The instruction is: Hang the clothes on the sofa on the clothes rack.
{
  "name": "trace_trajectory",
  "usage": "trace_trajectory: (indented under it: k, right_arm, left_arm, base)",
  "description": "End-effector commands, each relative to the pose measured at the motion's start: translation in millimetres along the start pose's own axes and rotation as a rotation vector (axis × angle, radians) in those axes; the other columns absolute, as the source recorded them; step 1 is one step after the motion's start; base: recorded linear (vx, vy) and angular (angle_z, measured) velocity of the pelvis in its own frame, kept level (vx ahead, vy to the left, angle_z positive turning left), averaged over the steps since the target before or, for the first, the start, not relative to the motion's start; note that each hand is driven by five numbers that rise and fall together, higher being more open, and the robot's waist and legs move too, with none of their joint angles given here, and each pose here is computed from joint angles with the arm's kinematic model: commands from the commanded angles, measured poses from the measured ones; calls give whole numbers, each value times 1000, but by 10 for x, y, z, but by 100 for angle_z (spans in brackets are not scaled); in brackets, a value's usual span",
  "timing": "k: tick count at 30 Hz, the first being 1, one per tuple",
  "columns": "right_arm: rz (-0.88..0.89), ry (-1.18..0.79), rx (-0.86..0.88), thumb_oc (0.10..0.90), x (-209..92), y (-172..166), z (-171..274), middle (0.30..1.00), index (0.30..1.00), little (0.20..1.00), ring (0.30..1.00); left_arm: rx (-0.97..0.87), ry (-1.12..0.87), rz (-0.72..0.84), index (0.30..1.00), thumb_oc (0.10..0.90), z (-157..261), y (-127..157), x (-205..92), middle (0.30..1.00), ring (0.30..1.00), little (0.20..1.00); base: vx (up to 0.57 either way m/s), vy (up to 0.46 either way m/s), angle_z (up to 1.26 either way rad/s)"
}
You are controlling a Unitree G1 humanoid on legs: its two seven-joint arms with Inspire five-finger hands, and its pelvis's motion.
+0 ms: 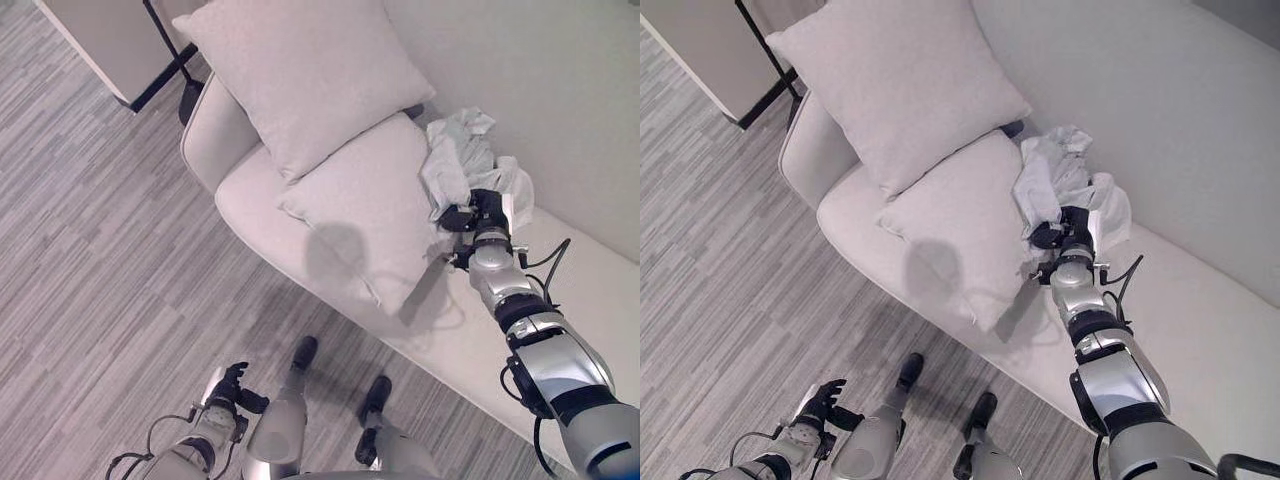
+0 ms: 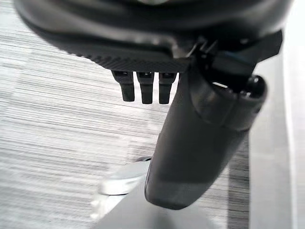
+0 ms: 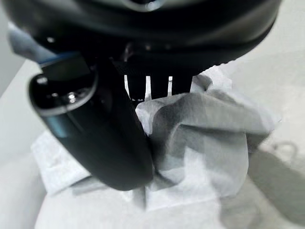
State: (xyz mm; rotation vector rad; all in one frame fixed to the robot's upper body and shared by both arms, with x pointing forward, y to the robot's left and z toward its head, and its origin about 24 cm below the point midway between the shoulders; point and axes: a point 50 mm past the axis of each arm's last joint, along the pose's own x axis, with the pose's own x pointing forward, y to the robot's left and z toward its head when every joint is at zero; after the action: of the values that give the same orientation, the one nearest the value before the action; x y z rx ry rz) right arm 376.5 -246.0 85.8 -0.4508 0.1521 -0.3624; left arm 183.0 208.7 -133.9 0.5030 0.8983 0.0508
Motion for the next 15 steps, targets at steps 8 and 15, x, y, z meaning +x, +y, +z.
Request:
trace_trajectory:
  k: [8,15]
  right_arm:
    - [-56,-166,52,400,-174,-161,-10,300,300,300,300]
    - [-372,-295,127,400,-331,-1004,0,300,300,300,300]
  left_arm:
    - [49,91,33,900,800,-236,105,-25,900,900,900]
    - [48,53,-55,900,800,-577,-159,-253,900,900,900]
  base:
    - [21,-1,-18]
    - [12,-38,-13]
